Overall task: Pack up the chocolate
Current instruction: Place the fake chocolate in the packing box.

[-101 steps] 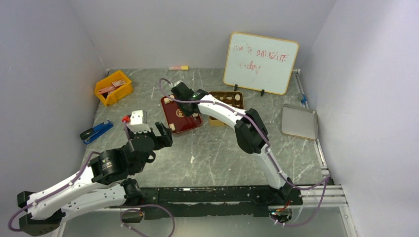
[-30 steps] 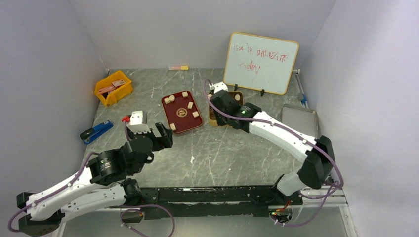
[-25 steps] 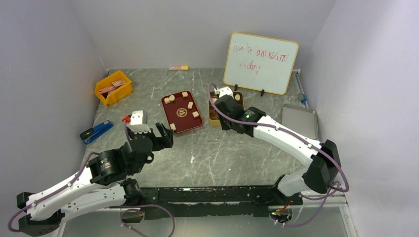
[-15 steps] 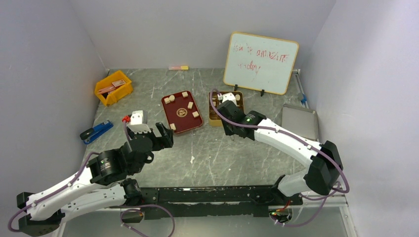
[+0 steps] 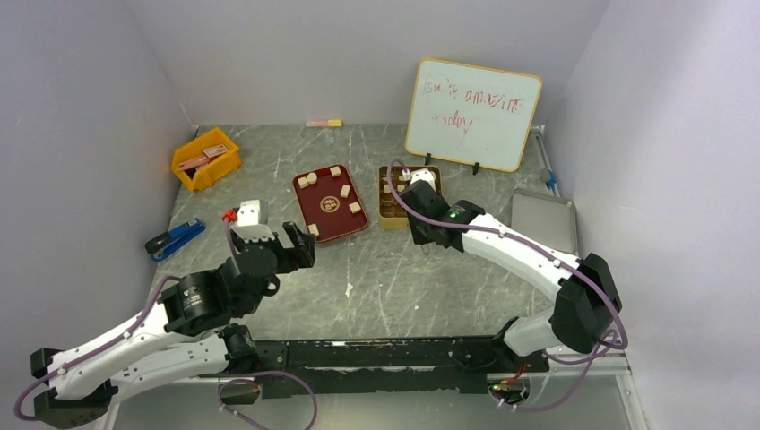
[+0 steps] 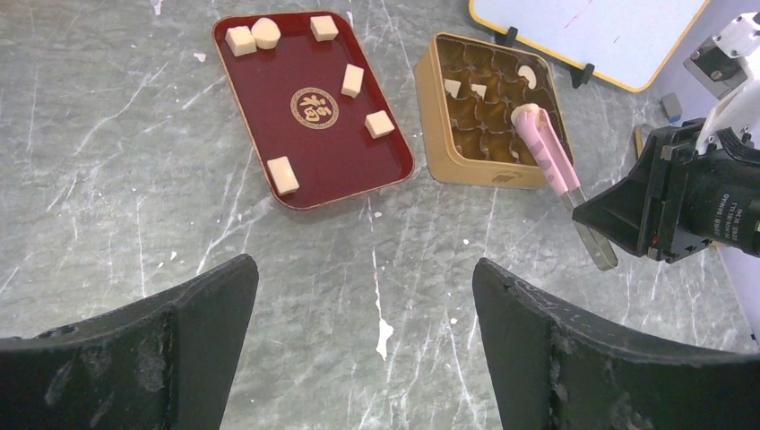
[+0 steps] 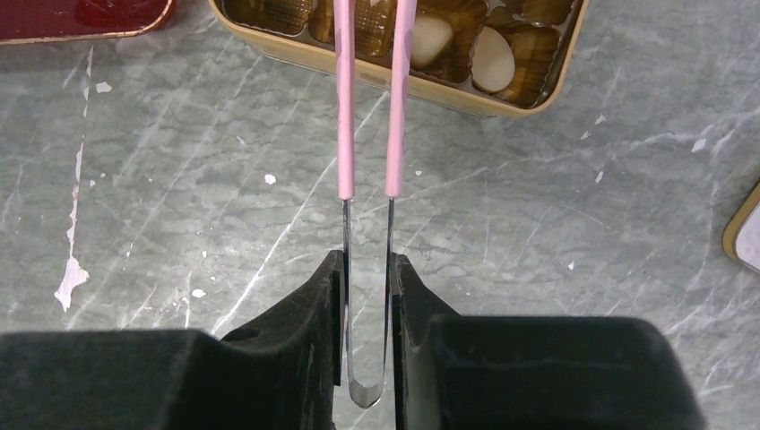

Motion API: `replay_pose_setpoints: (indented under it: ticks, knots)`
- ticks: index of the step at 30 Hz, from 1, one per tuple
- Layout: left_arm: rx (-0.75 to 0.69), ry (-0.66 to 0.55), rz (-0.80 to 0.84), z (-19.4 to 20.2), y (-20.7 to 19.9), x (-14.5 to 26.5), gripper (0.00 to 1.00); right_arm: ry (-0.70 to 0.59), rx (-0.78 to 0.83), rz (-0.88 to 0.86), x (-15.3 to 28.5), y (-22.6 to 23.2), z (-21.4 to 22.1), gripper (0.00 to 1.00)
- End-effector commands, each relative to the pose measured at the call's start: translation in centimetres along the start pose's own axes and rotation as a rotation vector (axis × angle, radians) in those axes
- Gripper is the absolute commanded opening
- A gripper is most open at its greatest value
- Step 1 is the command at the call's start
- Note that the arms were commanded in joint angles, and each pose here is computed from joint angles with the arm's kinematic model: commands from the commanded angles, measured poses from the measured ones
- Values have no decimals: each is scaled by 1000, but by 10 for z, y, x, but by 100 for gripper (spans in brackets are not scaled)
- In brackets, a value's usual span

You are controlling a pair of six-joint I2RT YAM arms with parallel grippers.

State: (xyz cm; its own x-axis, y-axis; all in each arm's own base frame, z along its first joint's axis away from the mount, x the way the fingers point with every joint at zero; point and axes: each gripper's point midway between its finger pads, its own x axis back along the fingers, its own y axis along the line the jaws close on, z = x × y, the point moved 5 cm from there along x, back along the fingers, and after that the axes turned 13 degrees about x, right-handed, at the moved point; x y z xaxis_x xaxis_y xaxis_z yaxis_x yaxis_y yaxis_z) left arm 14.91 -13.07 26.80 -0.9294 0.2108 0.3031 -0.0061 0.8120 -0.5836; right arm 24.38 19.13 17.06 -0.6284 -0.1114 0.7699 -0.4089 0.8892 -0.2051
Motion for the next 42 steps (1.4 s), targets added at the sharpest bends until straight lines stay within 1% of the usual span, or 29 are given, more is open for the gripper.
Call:
replay_pose_setpoints:
  ticks: [1,6,19,29,42]
  knots:
    - [11,-3,23,-1,-8,-1,94,-49,-16,-22,-4,3,-9,1]
    - [10,-2,22,1,-9,-3,94,-49,-11,-28,-6,4,-9,6]
    - [12,1,20,2,-10,-4,94,-51,-10,-35,-6,5,-7,11]
    - [16,5,21,3,-10,-5,94,-47,-11,-31,-6,4,-5,18]
    - [23,8,24,4,-11,-5,94,-50,-17,-37,-5,4,-3,23]
